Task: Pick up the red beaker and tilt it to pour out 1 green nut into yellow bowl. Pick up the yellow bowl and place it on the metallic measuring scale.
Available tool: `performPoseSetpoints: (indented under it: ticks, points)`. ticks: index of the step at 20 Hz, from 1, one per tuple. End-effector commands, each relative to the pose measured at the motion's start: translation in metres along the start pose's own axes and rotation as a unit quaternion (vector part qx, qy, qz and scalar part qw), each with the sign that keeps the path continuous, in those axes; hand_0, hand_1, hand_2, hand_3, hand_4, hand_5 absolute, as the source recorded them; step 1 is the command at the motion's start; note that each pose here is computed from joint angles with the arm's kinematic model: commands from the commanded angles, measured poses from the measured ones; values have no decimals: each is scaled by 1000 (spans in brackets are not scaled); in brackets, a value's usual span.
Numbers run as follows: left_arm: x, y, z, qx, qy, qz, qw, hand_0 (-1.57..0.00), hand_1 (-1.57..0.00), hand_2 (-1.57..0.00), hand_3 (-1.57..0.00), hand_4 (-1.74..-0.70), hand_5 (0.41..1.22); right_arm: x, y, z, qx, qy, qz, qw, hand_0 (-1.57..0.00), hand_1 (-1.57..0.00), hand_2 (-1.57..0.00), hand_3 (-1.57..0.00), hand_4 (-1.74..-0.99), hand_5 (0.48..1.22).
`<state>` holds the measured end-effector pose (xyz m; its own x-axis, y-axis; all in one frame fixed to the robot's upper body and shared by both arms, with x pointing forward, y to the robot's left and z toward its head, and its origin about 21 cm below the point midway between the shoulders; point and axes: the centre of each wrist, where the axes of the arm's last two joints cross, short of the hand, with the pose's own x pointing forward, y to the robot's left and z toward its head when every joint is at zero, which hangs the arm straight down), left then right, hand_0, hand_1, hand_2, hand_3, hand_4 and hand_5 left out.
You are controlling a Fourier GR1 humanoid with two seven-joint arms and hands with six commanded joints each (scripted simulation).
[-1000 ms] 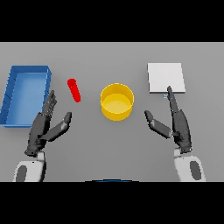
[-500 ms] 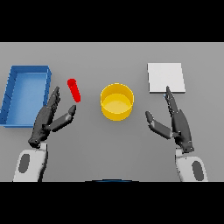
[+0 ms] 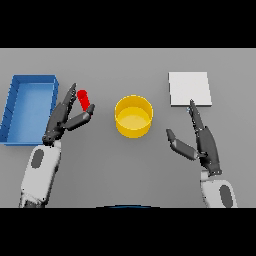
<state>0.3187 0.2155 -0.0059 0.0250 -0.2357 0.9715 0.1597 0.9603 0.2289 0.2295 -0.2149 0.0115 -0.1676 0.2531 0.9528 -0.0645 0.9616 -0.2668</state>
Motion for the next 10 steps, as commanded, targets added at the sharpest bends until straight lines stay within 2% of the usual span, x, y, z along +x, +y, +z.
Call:
performPoseSetpoints:
  ticks: [1,10]
  points:
    - [2,-1,-5,-3,-7,-6,1000,1,1,1,1,-1200,651,1,-1,0,-1,1,-7,1000,1,1,1,1,-1222,627]
    - [-2,-15,-41,8,12,-22,1000,1,1,1,1,-1215,678,3,-3,4,-4,5,-12,1000,1,1,1,1,-1241,641]
